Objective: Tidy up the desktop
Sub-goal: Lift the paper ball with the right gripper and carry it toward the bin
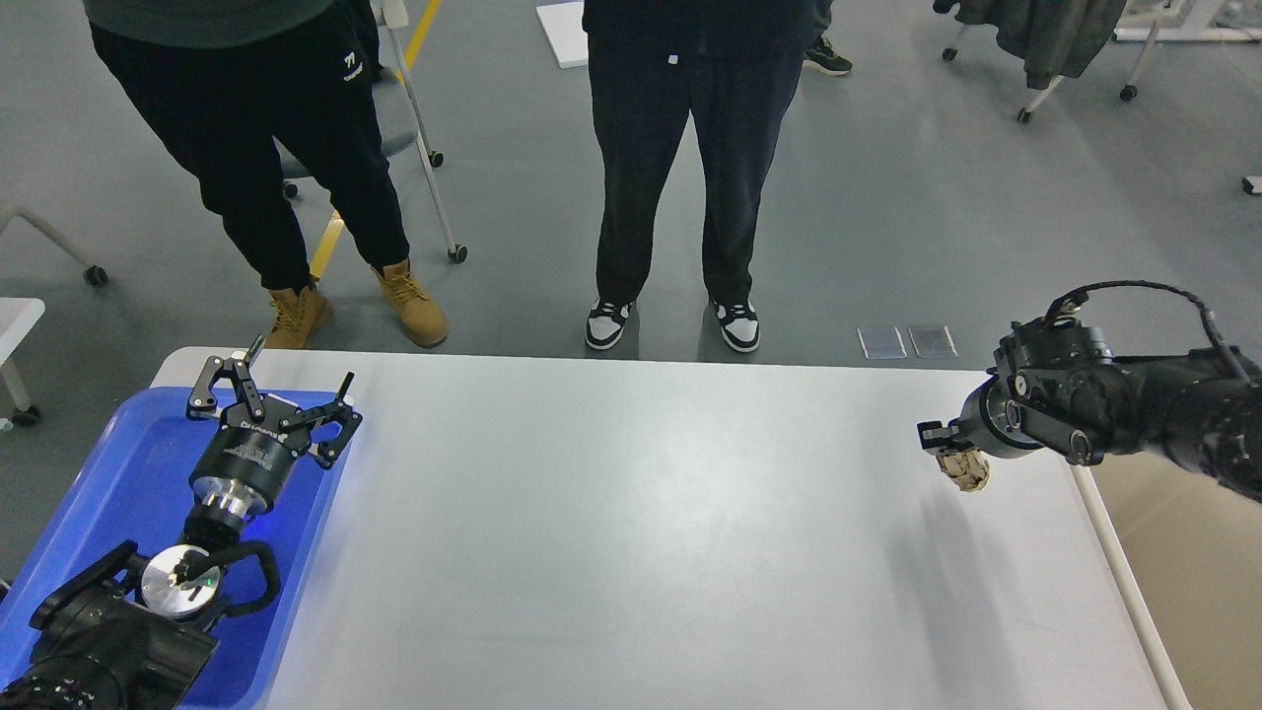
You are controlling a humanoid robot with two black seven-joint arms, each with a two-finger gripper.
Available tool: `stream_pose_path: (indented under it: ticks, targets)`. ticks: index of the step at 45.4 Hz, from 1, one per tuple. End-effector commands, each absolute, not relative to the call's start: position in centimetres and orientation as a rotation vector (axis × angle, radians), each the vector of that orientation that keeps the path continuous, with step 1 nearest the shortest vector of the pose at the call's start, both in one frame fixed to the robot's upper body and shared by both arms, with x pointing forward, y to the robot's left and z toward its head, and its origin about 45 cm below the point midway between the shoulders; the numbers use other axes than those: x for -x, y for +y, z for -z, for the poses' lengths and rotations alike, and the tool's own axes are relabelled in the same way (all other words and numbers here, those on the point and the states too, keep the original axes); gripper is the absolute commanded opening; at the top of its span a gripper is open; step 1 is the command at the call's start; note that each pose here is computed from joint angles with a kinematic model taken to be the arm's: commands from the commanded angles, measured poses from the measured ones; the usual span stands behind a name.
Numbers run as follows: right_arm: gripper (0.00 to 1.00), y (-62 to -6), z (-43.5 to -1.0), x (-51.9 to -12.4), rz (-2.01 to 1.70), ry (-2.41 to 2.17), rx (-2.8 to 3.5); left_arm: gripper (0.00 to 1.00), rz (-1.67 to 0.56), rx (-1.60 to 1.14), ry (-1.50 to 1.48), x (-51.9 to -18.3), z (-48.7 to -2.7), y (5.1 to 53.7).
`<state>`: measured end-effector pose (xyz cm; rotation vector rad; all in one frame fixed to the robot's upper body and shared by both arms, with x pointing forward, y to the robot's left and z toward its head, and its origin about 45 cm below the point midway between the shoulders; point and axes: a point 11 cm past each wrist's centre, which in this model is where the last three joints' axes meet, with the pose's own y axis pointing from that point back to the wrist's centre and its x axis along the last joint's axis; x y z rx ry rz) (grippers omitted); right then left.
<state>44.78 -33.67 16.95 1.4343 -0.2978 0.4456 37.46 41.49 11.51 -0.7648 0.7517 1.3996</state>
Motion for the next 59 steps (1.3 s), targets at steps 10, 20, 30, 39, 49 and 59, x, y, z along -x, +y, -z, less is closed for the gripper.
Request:
stream_pose_path:
  ticks: [10, 20, 30, 39, 49, 59]
  targets:
    - [0.00, -34.7, -37.6, -45.5, -0.473, -0.303, -1.407, 1.00, -1.401, 0.763, 0.753, -37.4, -11.4, 41.5]
    - [0.00, -32.9, -45.0, -45.2, -0.532, -0.319, -1.378, 1.00, -1.401, 0.763, 0.753, -37.4, -11.4, 41.5]
    - [0.00, -35.4, -48.3, -45.4, -0.544, -0.443, -1.353, 1.00, -1.401, 0.763, 0.753, -37.4, -11.4, 41.5]
    - [0.00, -44.6, -49.0, -46.3, -0.523, -0.753, -1.269, 1.00, -1.401, 0.763, 0.753, -37.4, -11.4, 41.5]
    - [0.00, -54.3, -46.8, -46.3, -0.492, -1.130, -1.134, 1.00, -1.402, 0.763, 0.752, -37.4, -11.5, 41.6]
    - [0.00, -58.8, -41.7, -45.3, -0.456, -1.451, -1.052, 1.00, -1.402, 0.763, 0.752, -37.4, -11.5, 41.6]
